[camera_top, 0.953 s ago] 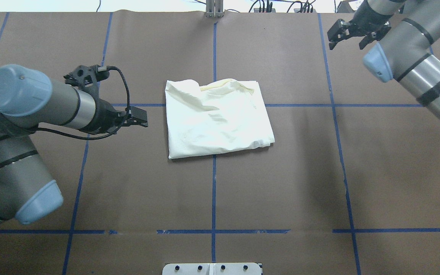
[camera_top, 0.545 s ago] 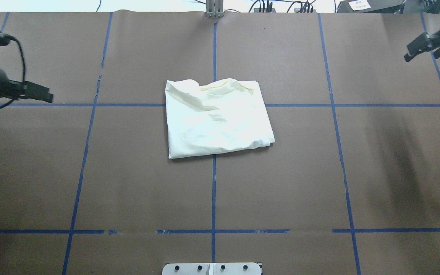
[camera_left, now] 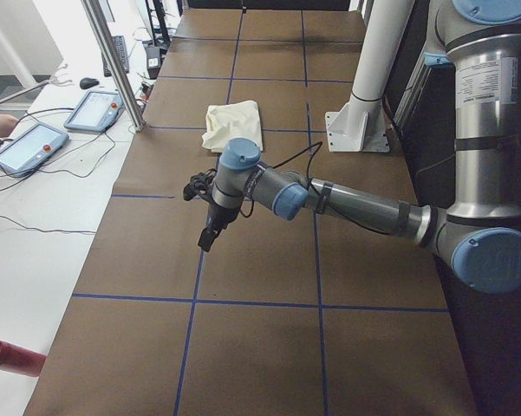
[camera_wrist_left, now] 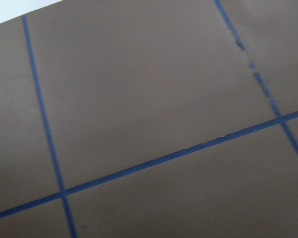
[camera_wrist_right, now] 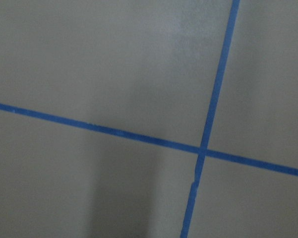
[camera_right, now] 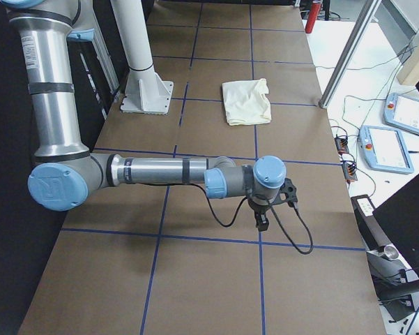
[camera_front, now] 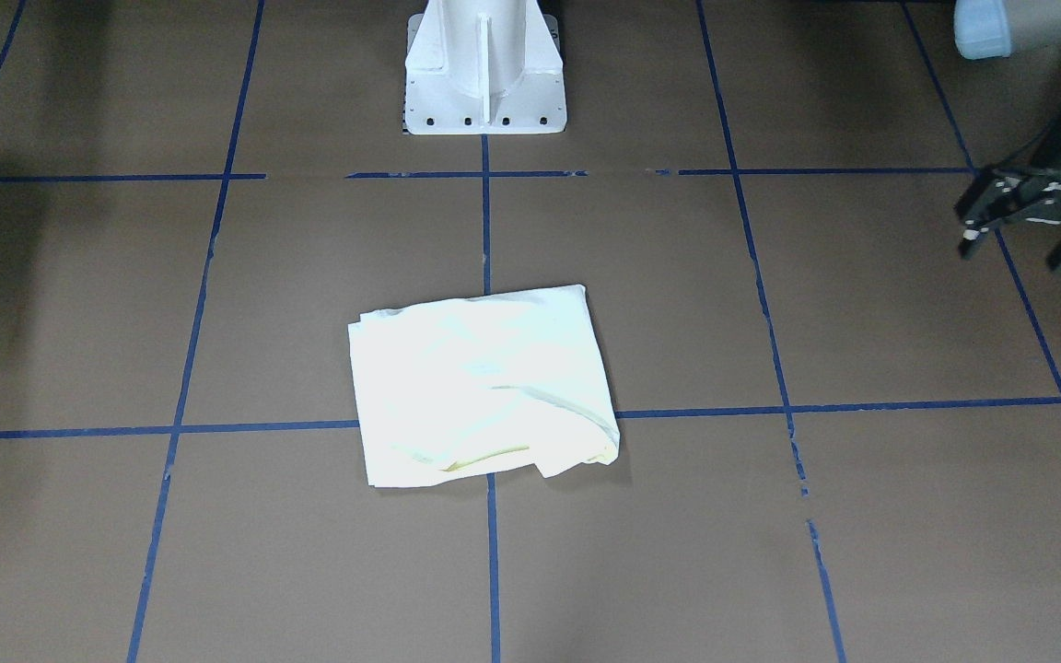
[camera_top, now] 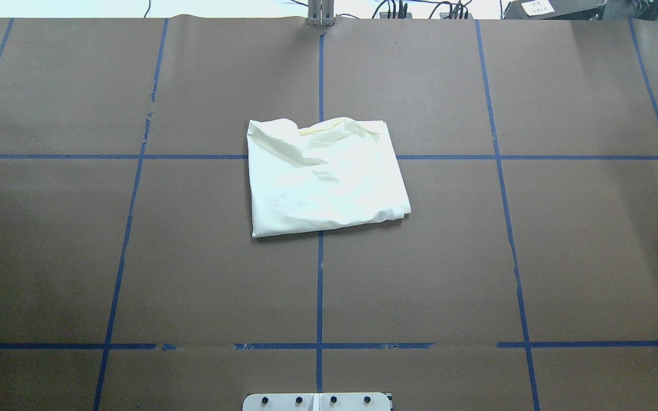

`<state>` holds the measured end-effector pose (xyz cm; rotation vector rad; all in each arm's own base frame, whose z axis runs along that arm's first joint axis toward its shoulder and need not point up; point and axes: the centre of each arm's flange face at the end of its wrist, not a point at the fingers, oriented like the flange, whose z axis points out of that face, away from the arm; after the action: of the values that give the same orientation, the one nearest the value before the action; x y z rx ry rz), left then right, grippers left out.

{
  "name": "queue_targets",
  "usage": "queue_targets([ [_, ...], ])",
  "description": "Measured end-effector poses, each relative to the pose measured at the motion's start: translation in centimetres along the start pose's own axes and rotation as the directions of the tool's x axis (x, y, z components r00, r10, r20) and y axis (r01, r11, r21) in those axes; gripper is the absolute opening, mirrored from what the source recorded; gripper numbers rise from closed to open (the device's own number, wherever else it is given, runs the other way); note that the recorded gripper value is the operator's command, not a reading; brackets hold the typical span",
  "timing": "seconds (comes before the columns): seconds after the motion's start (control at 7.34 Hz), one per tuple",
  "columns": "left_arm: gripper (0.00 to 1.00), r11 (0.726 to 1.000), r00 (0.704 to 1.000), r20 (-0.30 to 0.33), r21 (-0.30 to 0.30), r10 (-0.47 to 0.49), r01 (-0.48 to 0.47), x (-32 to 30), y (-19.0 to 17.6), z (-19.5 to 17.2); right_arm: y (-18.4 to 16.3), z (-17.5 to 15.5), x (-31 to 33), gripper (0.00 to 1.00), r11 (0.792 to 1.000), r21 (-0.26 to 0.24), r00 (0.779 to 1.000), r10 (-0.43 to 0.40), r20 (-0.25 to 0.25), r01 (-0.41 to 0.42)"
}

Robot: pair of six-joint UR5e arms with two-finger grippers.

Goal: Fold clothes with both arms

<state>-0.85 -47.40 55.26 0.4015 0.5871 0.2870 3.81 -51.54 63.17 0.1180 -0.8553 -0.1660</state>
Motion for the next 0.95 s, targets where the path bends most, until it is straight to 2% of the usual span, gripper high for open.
queue_targets([
  [0.27,0.99,0.996,0.997,-0.025,-0.057,-0.076,0.074,-5.5,4.1,2.3,6.3,-3.9,0.3,1.0,0.995,-0.009,0.995,0.095,-0.01,-0.096],
  [0.54,0.99,0.993,0.994,-0.048,-0.071,-0.095,0.091,-7.1,5.4,4.1,8.0,-5.7,-0.1,1.0,0.992,0.001,0.992,0.126,-0.028,-0.126],
  [0.68,0.99,0.994,0.995,-0.05,-0.066,-0.092,0.088,-7.4,5.4,4.4,8.2,-5.8,0.2,1.0,0.991,-0.003,0.989,0.136,-0.049,-0.136],
  [0.95,0.99,0.988,0.991,-0.055,-0.104,-0.118,0.112,-7.5,5.3,4.7,9.3,-4.5,2.0,1.0,0.983,-0.037,0.982,0.174,-0.079,-0.177],
])
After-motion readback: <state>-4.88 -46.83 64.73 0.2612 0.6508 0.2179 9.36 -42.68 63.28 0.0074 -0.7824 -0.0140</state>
